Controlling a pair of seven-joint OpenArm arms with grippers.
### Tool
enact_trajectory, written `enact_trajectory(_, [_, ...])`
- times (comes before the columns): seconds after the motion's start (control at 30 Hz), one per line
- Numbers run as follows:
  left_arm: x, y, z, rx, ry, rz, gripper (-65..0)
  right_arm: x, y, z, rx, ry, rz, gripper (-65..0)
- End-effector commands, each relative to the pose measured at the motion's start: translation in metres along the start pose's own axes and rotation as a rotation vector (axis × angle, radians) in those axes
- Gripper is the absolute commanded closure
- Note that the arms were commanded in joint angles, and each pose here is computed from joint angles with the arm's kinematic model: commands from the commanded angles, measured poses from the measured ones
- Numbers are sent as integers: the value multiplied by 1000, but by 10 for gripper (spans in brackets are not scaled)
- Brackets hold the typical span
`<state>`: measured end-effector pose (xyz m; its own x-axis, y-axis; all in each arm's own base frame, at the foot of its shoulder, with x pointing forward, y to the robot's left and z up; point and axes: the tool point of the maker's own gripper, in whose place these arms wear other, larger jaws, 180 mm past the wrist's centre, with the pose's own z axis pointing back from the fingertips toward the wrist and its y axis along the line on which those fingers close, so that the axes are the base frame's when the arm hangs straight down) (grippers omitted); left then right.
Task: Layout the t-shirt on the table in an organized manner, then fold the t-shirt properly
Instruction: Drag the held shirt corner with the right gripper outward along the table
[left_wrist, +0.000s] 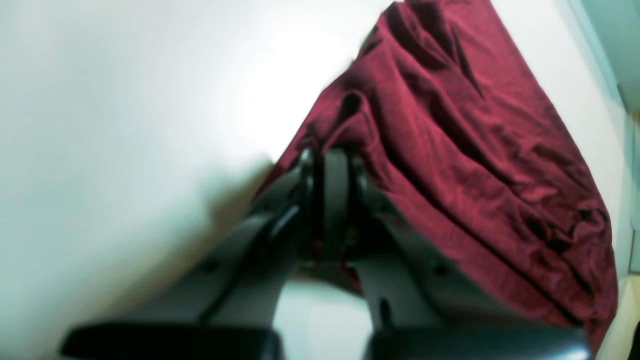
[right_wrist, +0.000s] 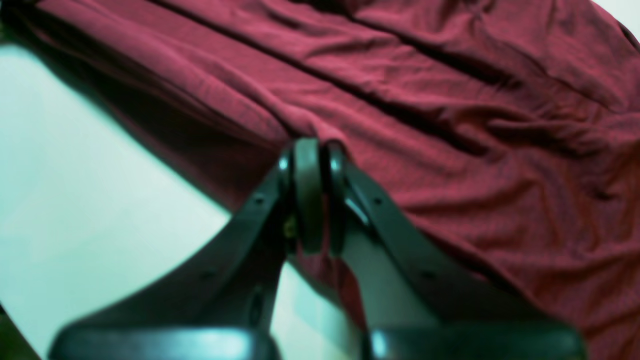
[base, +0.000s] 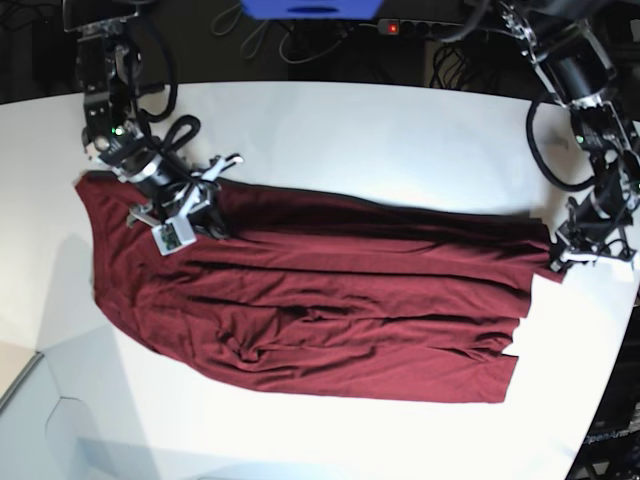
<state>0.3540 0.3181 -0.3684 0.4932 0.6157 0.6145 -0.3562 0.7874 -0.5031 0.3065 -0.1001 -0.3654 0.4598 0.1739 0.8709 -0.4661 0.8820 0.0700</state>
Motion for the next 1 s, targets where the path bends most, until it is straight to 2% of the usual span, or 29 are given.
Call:
enact_trajectory(0.0, [21,-13,-1,-30,-45,-17,-1,15,-4,-1,-1,-47,6,0])
enact_trajectory(0.33, [25,-31,-21,-62,-17,0,-1,14,-8,-20,15,-29,2,0])
enact_trajectory(0.6, [36,-20,-27,17,-9,-68,-1,20,-13,-34,22,-24,8,0])
enact_trajectory(0.97, [23,-21,-34,18,20,-53,-5,18,-21,-41,11,-8,-1,0])
